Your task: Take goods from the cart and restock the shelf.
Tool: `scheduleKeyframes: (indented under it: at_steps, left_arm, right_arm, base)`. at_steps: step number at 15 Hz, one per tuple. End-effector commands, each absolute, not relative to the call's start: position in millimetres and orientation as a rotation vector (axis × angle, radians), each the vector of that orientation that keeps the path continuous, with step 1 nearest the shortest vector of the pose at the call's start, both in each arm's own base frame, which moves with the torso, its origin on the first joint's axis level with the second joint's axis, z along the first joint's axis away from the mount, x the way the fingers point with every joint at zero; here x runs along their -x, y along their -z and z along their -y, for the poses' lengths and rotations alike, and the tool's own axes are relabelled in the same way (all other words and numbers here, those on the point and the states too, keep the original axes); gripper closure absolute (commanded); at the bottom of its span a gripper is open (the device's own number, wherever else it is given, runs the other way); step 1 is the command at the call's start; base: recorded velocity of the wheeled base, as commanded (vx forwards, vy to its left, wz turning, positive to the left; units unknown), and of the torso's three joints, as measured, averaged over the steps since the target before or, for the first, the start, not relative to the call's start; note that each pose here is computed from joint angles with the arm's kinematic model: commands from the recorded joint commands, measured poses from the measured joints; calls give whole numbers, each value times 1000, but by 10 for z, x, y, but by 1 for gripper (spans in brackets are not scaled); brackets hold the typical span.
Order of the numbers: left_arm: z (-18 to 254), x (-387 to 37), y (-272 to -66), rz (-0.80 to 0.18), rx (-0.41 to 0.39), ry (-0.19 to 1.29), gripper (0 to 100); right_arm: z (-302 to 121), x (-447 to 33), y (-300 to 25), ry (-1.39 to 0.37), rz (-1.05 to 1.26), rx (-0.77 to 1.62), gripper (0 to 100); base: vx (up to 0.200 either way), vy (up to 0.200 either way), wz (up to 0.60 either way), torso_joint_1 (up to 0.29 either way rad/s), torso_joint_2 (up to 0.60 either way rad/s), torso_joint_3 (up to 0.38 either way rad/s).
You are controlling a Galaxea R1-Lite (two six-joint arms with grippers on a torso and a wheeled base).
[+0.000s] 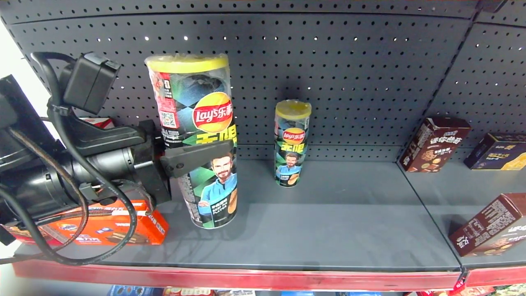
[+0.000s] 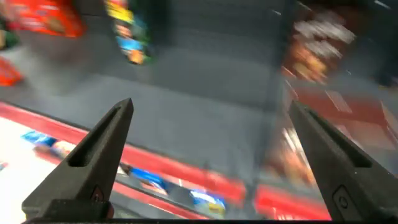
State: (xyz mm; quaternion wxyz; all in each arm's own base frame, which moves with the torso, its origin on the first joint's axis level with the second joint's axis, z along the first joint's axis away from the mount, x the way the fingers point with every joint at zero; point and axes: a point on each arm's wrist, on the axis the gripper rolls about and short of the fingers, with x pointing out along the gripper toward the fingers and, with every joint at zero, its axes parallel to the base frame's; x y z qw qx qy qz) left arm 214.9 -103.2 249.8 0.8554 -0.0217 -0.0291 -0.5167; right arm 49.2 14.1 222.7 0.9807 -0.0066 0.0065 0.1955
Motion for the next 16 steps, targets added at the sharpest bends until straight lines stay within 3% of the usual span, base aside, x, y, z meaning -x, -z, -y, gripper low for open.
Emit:
scheduleKeyframes:
  at_steps: [1,8,12,14,16]
  left_arm:
    - [986,-2107,-2513,68,48,1075,100]
    - [952,-2085,-2549,71,67,1067,100]
    - [953,-2089,-2546,69,67,1065,100]
    - [950,-2082,-2544,66,68,1065,100]
    - [952,-2080,-2544,69,68,1062,100]
  right_arm:
    - [-409,-1162,-2267,-524,-118,34,0]
    - [-715,-1943,-2445,-573,-134,90,0]
    - [-860,-2313,-2476,-723,-73,101,0]
    - [-909,-2568,-2566,-927,-4,157,0]
    - [-967,-2760,-2597,-1001,24,179,0]
  base:
    - [0,0,0,0,0,0]
    - [0,0,0,0,0,0]
    - [0,0,0,0,0,0]
    - [0,0,0,0,0,0]
    - [0,0,0,0,0,0]
